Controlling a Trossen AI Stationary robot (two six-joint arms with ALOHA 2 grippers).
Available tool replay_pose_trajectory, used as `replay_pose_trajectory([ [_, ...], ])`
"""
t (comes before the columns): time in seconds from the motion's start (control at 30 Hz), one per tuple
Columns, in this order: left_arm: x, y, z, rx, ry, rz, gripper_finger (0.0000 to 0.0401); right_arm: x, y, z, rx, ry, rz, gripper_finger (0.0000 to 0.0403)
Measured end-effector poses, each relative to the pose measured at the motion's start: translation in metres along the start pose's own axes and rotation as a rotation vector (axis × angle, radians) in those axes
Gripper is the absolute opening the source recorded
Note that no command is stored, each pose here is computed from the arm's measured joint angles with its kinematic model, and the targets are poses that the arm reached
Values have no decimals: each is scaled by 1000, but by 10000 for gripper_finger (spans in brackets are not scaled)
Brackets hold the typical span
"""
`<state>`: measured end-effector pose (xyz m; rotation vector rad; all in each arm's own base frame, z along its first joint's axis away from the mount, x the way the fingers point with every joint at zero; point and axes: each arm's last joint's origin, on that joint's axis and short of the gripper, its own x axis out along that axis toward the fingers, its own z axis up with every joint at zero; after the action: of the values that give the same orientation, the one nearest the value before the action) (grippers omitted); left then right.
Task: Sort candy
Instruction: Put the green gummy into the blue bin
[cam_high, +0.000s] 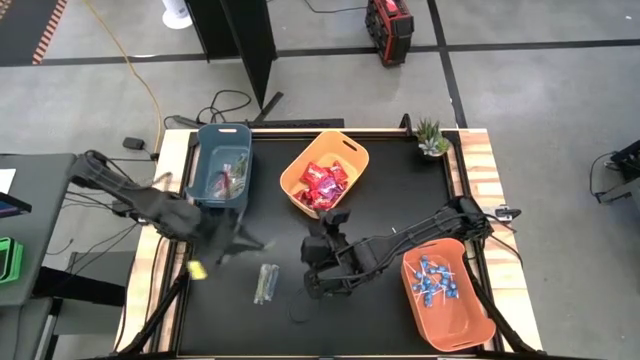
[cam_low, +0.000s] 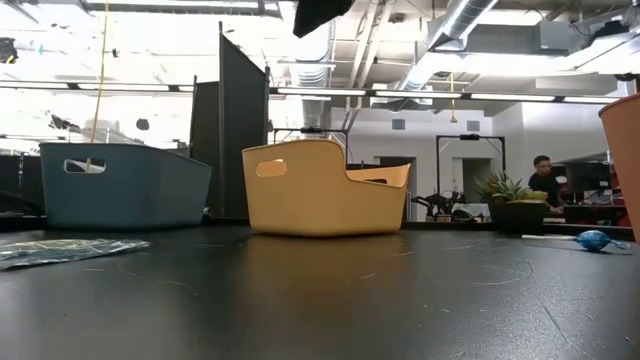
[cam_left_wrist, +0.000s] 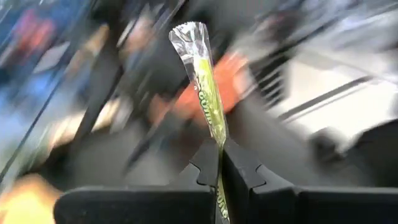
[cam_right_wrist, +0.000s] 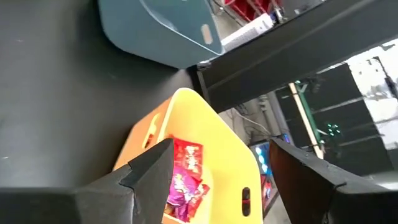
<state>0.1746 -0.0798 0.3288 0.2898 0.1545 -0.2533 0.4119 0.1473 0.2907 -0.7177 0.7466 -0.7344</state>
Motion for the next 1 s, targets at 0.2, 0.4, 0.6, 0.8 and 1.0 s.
replay_pose_trajectory([
  [0.2,-39,0,23,214,-360,-373,0,1,-2,-4,0,21,-24,276],
  [0.4,-46,1,24,214,-386,-395,0,6,-4,-6,10,35,-32,276],
  [0.6,-40,17,20,0,-183,159,0,6,-4,-6,10,35,-32,276],
  [0.8,-51,37,-2,-186,112,1046,0,6,-4,-6,10,35,-31,276],
  [1.0,-62,51,-24,-179,232,1350,0,6,-4,-6,10,35,-31,276],
])
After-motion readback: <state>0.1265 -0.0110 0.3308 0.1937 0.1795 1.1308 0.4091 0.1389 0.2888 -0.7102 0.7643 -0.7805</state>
